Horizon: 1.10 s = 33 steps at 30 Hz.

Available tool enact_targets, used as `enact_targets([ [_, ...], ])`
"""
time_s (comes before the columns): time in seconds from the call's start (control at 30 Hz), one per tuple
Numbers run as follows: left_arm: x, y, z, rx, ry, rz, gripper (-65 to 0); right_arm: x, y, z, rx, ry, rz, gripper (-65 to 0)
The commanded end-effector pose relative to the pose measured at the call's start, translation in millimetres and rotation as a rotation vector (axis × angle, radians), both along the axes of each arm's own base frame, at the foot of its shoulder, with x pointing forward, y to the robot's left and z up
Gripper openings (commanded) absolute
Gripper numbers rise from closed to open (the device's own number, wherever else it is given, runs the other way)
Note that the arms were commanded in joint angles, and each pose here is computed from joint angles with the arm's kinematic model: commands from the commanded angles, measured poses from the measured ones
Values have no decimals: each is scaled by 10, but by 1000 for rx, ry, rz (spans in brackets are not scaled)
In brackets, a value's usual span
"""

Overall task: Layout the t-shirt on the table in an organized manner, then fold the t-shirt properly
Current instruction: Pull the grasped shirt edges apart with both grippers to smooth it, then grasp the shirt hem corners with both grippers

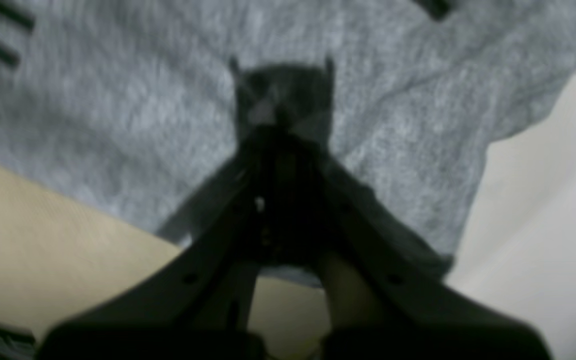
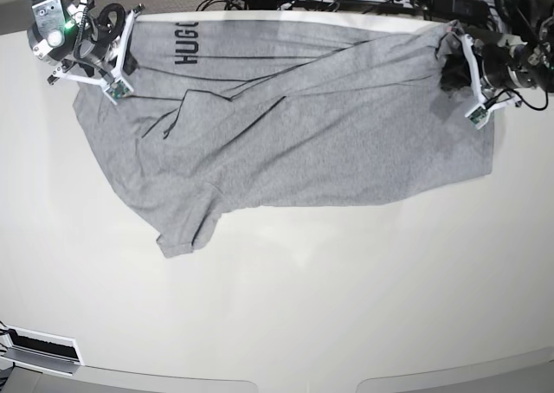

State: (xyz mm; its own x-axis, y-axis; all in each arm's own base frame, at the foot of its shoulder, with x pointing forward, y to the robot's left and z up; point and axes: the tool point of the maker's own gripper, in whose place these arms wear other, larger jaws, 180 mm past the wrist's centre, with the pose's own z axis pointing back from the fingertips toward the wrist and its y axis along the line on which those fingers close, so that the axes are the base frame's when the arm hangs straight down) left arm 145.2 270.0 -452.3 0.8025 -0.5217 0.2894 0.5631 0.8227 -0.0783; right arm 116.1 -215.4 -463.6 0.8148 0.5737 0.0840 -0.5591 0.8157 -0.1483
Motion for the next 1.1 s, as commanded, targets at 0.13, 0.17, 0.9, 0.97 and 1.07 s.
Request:
enact_targets([
  [0.13, 149, 19, 188, -4, -40, -20, -650, 234, -9, 259, -32, -97, 18, -650],
  [0.17, 172, -2, 210, -8, -48, -25, -650, 274, 1, 290, -32, -110, 19, -650],
  [0.9, 1146, 1593, 866, -297, -439, 867, -650, 441, 65, 469, -24, -185, 10, -650],
  [0.97, 1131, 1664, 740, -359, -418, 919, -644, 447, 69, 471, -22, -188, 11, -650],
  [1.07, 1085, 1720, 510, -409, -368, 1005, -382, 444, 69, 470, -22, -188, 11, -650],
])
